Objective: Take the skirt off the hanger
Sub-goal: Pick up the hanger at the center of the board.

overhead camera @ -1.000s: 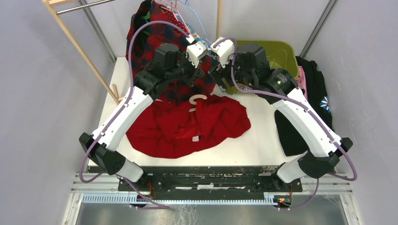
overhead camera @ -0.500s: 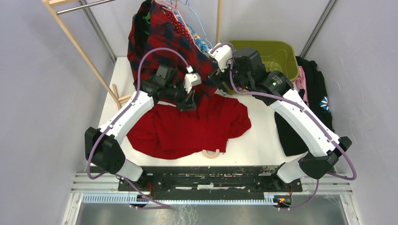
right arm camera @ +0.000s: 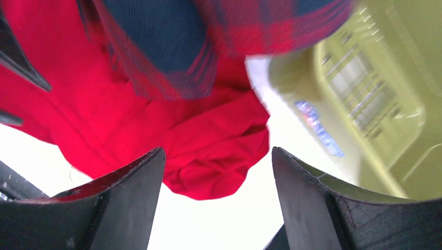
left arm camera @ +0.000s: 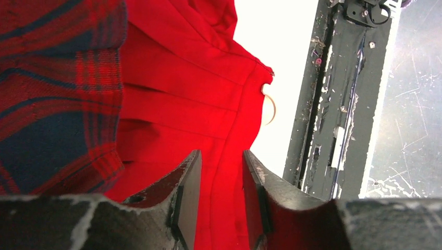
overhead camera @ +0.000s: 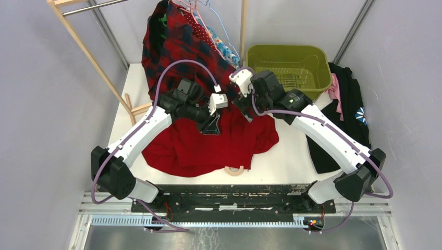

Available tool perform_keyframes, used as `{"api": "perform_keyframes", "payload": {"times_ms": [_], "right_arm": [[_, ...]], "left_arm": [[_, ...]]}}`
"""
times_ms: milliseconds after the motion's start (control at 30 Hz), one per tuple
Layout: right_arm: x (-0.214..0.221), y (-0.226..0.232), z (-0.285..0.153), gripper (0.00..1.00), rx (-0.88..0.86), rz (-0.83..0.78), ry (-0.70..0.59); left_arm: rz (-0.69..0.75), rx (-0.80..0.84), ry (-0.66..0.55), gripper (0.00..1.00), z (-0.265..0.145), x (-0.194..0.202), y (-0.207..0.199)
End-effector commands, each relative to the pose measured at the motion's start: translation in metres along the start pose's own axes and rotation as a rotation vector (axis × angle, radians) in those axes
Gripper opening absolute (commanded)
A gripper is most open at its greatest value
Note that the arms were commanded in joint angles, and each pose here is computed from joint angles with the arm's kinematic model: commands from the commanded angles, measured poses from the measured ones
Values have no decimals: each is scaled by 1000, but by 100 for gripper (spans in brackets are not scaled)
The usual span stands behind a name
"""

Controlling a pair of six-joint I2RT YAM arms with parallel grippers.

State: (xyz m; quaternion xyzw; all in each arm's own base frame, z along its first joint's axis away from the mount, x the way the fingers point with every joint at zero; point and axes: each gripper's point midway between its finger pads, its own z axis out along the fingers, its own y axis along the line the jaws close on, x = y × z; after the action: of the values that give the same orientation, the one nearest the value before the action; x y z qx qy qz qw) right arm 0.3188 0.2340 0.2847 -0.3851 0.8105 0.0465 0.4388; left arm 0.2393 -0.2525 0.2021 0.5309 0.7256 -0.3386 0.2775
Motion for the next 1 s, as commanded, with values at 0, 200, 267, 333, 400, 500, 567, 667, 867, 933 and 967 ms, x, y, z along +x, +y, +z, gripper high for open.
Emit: {"api": "perform_keyframes", "payload": {"times_ms": [0,200,267,333,400,500,567,667,867,933,967], "right_arm": [[37,21,0,80,-52,97,46],[121,45,8,81,-63,164,182],[136,51,11,81,-66,191,214],[145,50,15,81,-46,191,219],[148,48,22,81,-29,176,204],[151,44,35,83,2,158,216],[152,42,44,84,22,177,245],[148,40,55,85,59,256,268],[146,46,74,81,25,310,219],[149,46,76,80,11,266,230],[148,46,74,82,3,253,246]], "left_arm": [[74,-38,19,40,4,-3,4],[107,-274,-62,40,-12,-29,40],[123,-342,-106,40,-17,-41,51],[123,-396,-141,38,-23,-52,59],[119,-464,-160,38,-30,-57,68],[102,-597,-182,36,-46,-60,84],[98,-657,-185,36,-52,-57,91],[109,-632,-178,37,-48,-54,87],[115,-682,-223,37,-58,-57,87],[121,-692,-196,37,-60,-52,89],[119,-693,-182,37,-60,-50,89]]}}
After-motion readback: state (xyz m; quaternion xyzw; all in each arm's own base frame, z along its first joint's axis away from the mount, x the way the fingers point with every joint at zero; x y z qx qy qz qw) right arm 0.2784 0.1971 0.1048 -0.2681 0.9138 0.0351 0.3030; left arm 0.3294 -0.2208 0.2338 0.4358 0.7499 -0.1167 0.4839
